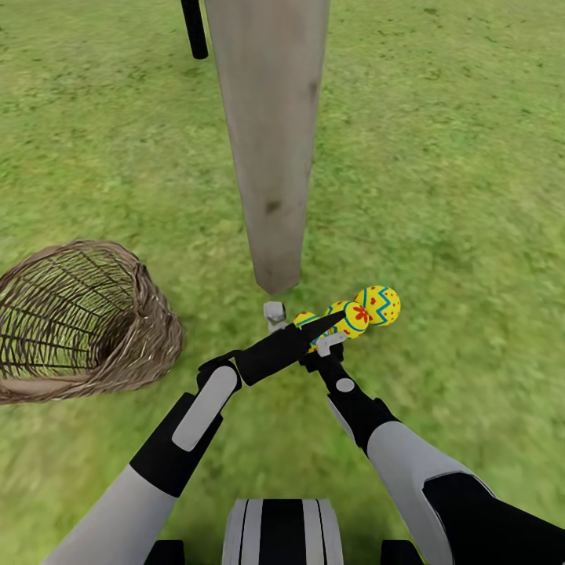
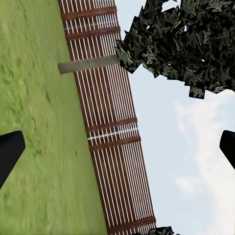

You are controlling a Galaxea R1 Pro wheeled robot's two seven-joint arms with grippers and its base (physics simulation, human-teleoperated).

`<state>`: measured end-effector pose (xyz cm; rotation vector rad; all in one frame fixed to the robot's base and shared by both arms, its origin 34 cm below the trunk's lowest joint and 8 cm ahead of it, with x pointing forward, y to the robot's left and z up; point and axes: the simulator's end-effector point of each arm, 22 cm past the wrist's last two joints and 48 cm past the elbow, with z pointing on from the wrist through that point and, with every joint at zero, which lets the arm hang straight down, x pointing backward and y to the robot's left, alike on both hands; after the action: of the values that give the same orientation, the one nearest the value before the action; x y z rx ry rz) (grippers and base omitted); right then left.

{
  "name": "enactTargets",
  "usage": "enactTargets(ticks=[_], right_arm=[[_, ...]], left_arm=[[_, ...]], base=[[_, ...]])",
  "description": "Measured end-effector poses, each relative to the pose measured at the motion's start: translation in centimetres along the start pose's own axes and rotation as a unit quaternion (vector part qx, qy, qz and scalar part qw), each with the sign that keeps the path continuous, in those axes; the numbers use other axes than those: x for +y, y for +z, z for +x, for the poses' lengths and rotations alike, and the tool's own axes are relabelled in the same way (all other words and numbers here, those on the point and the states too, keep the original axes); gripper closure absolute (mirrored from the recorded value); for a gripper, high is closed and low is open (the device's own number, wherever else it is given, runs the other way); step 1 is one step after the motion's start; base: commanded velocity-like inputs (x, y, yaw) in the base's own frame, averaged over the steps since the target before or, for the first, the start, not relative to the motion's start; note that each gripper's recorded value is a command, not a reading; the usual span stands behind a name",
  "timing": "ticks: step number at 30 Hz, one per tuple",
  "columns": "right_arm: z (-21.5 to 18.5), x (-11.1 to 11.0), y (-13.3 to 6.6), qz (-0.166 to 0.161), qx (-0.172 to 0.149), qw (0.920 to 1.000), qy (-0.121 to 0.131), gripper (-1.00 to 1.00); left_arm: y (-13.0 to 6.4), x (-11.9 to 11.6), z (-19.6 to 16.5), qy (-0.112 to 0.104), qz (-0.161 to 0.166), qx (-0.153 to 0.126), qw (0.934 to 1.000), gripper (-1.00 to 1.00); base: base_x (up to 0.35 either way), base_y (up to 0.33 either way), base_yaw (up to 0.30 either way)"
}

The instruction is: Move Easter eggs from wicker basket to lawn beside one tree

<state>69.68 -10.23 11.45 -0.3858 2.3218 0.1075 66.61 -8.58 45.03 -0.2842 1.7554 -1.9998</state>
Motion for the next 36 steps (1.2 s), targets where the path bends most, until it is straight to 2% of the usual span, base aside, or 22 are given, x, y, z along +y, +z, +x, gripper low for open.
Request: enactTargets(ticks=[11,12,24,27,36], right_arm=[[0.0,0.0,0.0,0.000,0.001,1.0000,0.000,1.00],[0.0,0.0,0.0,0.000,0.001,1.0000,0.000,-1.00],[0.1,0.0,0.0,0.001,0.001,1.0000,0.002,-1.00],[0.7,0.1,-0.4,-0.002,0.011,0.9999,0.002,-1.00],[-1.8,-0.4,-1.2,0.002,-0.007,1.0000,0.000,-1.00]], left_arm=[[0.0,0.1,0.0,0.000,-0.001,0.000,1.0000,-1.00],[0.0,0.1,0.0,0.000,-0.001,0.000,1.0000,-1.00],[0.0,0.0,0.0,-0.002,0.001,0.000,1.0000,-1.00],[0.1,-0.6,-0.2,0.003,0.003,0.000,1.0000,-1.00],[0.5,-2.8,-0.6,0.019,0.011,0.002,0.9998,-1.00]], base=[[0.000,0.000,0.000],[0.000,0.000,0.000],[0.000,0.000,0.000],[0.000,0.000,0.000],[0.000,0.000,0.000]])
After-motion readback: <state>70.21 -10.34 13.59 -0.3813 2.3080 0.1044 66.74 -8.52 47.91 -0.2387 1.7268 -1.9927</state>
